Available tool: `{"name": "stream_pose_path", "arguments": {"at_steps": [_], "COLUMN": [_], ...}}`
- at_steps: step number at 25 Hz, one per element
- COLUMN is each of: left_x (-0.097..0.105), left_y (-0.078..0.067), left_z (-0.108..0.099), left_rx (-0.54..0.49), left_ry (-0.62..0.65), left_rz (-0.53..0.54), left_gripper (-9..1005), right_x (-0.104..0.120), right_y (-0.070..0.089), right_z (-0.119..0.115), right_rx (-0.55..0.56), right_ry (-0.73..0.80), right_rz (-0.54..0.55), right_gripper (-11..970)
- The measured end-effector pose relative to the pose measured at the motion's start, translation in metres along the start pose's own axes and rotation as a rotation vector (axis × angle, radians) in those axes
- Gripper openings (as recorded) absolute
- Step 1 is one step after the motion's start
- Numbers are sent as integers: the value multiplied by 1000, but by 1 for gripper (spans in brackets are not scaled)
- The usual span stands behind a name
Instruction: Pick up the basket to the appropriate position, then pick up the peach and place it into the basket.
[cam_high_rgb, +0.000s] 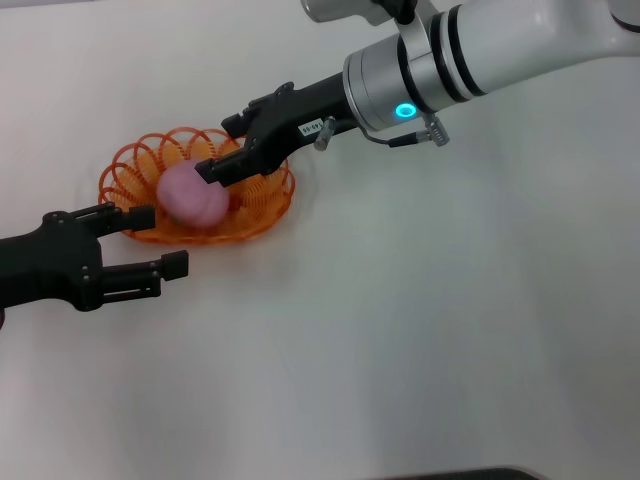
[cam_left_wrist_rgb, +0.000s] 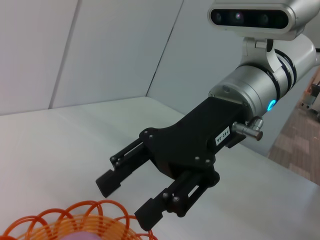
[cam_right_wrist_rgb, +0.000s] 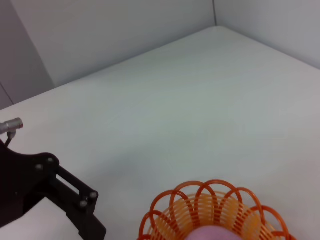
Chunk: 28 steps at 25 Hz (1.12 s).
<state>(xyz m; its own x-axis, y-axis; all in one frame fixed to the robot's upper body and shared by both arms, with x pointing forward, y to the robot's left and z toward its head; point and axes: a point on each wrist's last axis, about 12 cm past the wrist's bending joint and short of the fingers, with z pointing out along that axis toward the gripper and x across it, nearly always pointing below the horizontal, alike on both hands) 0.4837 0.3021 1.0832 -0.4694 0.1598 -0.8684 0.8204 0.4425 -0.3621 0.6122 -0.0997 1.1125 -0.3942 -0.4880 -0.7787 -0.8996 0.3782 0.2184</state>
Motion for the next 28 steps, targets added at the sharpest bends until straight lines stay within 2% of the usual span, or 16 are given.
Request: {"name": "stream_pose_path", "arguments": {"at_steps": [6,9,13,17,22,24,25,28], "left_x": [1,1,1,1,1,2,2,4], "left_y": [0,0,1,1,3,5,7,8], "left_z": [-1,-2,-3,-4,-11,-17,-21,-31], "left_rx": [-2,-8,-14,-22,-57,-85,-103,-139], "left_ry": [-2,-10,-16,-22,-47,-66,-77,-98], "left_rz": [-3,-5,-6,-8,-13,-19,-23,-29], "left_gripper": [860,860,860,860,860,860,860,860], "right_x": [-4,-4,5,31,79,111,111,133], "right_y": [-2,-2,-5,-7,-3,0,0,5], "right_z": [-10,-29,-60,-87,-108,-127,-127,-146], "right_rx": [-7,-12,-37,-66,-56,-37,-37,-24], "right_ry": [-101,-239,-444,-582,-524,-475,-475,-468], "right_rz": [36,51,94,100,49,48,48,40], "right_gripper": [734,944,946,947,946,946,945,945]}}
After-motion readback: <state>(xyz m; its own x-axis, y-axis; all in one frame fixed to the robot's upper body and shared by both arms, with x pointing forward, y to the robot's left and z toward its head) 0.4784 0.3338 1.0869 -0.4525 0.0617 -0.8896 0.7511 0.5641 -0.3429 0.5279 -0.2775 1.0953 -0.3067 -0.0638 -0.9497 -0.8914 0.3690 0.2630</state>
